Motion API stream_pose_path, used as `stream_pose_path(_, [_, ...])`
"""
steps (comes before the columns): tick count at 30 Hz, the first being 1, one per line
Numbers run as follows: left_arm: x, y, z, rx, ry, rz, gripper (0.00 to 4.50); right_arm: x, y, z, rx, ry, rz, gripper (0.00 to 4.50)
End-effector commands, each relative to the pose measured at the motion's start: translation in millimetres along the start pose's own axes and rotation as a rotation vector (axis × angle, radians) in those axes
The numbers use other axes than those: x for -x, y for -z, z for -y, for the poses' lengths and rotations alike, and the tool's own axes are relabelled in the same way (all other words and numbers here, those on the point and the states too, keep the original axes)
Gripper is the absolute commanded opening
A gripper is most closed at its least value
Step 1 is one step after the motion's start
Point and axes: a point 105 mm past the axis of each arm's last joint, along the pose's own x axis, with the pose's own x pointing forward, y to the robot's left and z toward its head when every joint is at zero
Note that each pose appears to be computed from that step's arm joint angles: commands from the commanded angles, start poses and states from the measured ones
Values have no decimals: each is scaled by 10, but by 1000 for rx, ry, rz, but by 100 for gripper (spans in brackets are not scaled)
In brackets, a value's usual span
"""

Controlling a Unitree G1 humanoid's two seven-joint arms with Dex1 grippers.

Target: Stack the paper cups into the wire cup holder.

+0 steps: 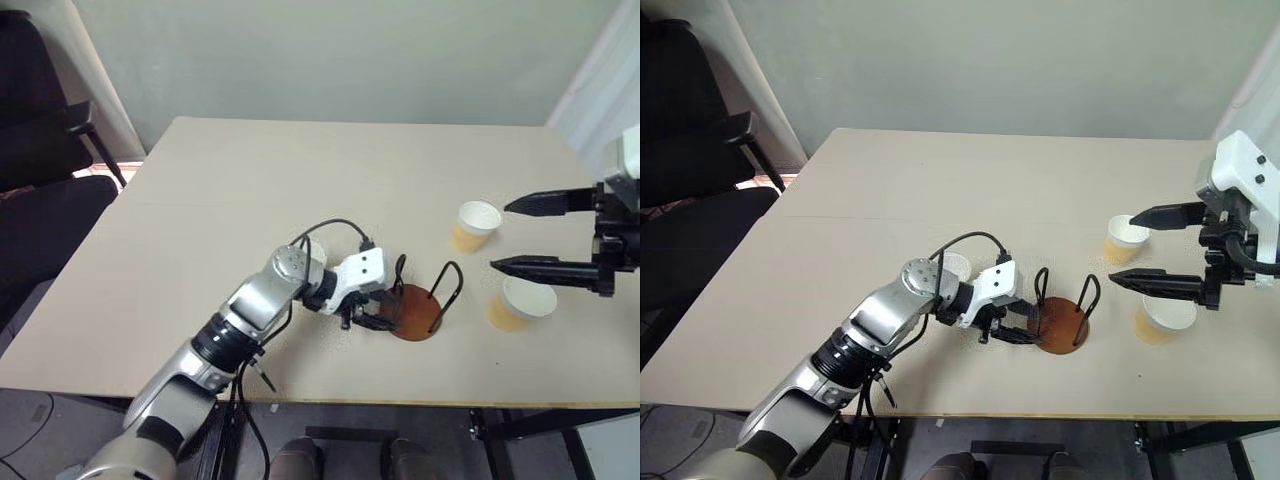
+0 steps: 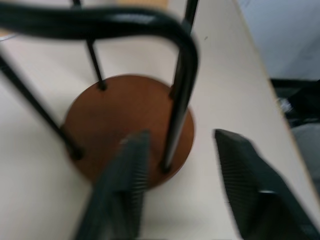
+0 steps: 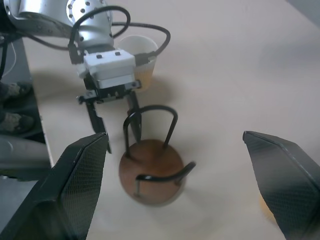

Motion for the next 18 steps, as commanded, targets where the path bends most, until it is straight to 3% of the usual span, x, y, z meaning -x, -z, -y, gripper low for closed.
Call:
stream_pose_path(1, [200,-182,-132,-111,-60,7,377,4,-53,66,61,16,-3,450])
stream_pose_path(3, [280,-252,-189,-124,-85,25,445,-16,-42,103,71,16,-8,450])
stream_pose_path(9, [548,-671,-293,-128,-123,184,445,-113,66,332,135,21,-69,450])
stream_pose_path(13, [783,-977,-236,-76,-63,329,445,-229,362,676,251,83,-239,450])
stream_pose_path(18, [972,-1049,-290,-67,-84,351,445,-422,547,964,311,76,-341,450])
